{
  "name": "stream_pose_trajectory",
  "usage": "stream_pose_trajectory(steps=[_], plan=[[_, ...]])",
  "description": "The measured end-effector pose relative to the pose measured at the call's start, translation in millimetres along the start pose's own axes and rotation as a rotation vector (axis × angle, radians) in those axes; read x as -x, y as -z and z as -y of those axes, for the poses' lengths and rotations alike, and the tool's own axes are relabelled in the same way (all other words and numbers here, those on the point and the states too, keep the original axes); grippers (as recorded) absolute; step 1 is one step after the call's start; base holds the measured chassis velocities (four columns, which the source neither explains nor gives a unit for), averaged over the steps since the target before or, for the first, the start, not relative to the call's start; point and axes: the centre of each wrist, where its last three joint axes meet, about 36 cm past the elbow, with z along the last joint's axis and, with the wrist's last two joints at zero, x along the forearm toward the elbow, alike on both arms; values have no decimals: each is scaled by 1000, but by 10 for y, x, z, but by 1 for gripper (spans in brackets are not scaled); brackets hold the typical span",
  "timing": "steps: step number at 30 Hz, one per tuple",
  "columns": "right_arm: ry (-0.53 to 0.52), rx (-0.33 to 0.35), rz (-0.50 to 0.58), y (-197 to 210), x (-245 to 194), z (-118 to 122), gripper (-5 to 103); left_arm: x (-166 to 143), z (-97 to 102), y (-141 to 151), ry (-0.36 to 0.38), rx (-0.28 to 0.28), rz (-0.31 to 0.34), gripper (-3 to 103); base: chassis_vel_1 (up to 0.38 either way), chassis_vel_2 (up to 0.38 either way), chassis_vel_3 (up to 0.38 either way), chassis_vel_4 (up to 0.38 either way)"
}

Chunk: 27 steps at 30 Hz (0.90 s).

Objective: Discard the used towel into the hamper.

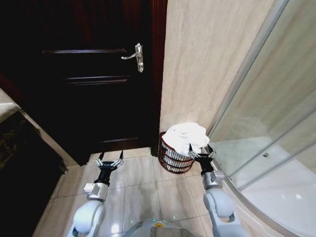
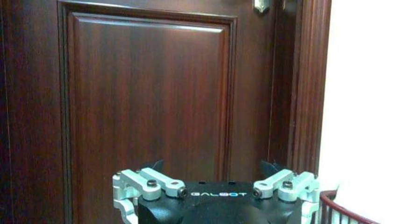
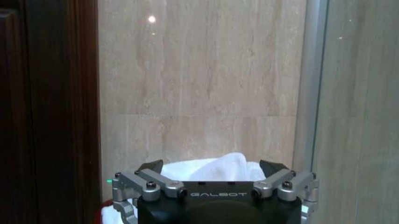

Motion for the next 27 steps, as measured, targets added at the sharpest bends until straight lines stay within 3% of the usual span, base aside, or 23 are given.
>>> stream_pose_trajectory(steps=[7,17,24,27], plan=[[5,-1,0,18,47,7,100,-21,5,9,7,-4,8,100,-56,54,64,-39],[31,-24,21,244,807,331,100,-120,29,44,22,13,10,100,0,0,0,0],[61,-25,-66,293,1249,637,100,-145,15,118,40,25,21,100,0,0,0,0],[105,25,-156,327,1321,683,100,-142,26,138,48,24,29,100,0,0,0,0]])
